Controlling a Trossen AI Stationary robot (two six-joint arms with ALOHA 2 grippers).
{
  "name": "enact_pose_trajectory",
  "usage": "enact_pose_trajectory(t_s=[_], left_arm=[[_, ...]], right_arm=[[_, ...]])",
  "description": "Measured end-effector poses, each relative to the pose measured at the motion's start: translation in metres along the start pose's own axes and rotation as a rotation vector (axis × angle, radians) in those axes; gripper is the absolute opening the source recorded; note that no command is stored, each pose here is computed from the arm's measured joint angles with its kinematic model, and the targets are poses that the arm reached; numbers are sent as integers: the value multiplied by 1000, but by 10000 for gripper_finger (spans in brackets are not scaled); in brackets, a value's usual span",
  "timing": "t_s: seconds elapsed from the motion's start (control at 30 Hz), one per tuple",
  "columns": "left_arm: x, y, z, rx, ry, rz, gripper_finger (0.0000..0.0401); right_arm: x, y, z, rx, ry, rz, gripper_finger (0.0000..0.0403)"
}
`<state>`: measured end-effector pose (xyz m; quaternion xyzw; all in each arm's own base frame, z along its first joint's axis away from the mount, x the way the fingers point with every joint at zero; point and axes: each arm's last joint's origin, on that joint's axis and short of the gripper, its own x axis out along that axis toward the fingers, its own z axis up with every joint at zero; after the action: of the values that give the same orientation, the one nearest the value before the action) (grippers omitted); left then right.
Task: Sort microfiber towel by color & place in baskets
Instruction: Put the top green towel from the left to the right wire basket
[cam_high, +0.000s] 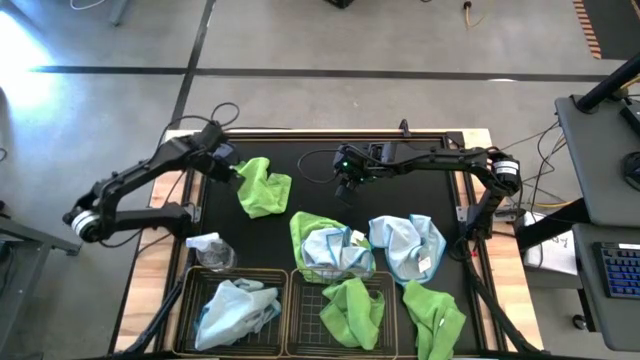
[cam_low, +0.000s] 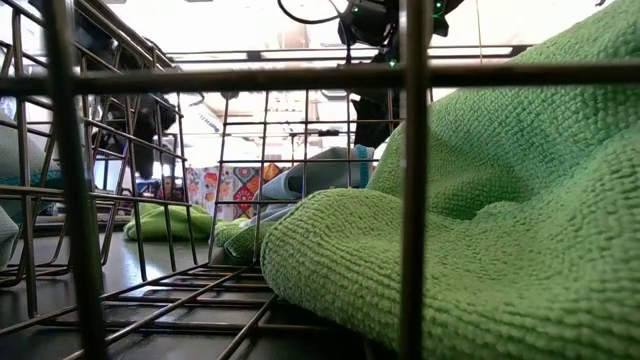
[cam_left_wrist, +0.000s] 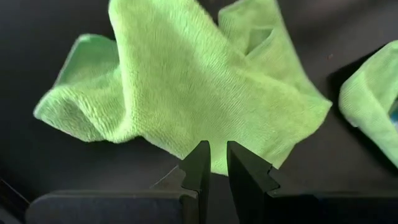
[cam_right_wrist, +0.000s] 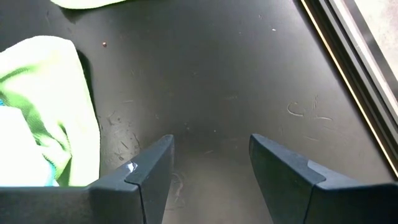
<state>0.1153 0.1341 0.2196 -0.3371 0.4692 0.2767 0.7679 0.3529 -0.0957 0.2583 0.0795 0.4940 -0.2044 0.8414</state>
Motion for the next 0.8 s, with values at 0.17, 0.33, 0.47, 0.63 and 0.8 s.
enact_pose_trajectory(t_s=[0.17,0.33,0.47,0.63,0.8], left_arm=[[13,1,7,6,60,-26,39],[24,4,13,9,88,-25,39],[32,5,20,32,63,-26,39],[43,7,28,46,40,-37,39],[54,5,32,57,60,-113,39]], right_arm=[[0,0,0,-9,-1,0,206],[0,0,0,-9,-2,0,206],[0,0,0,-9,-2,0,206],[0,0,0,-8,-2,0,206],[0,0,1,-7,-5,1,206]])
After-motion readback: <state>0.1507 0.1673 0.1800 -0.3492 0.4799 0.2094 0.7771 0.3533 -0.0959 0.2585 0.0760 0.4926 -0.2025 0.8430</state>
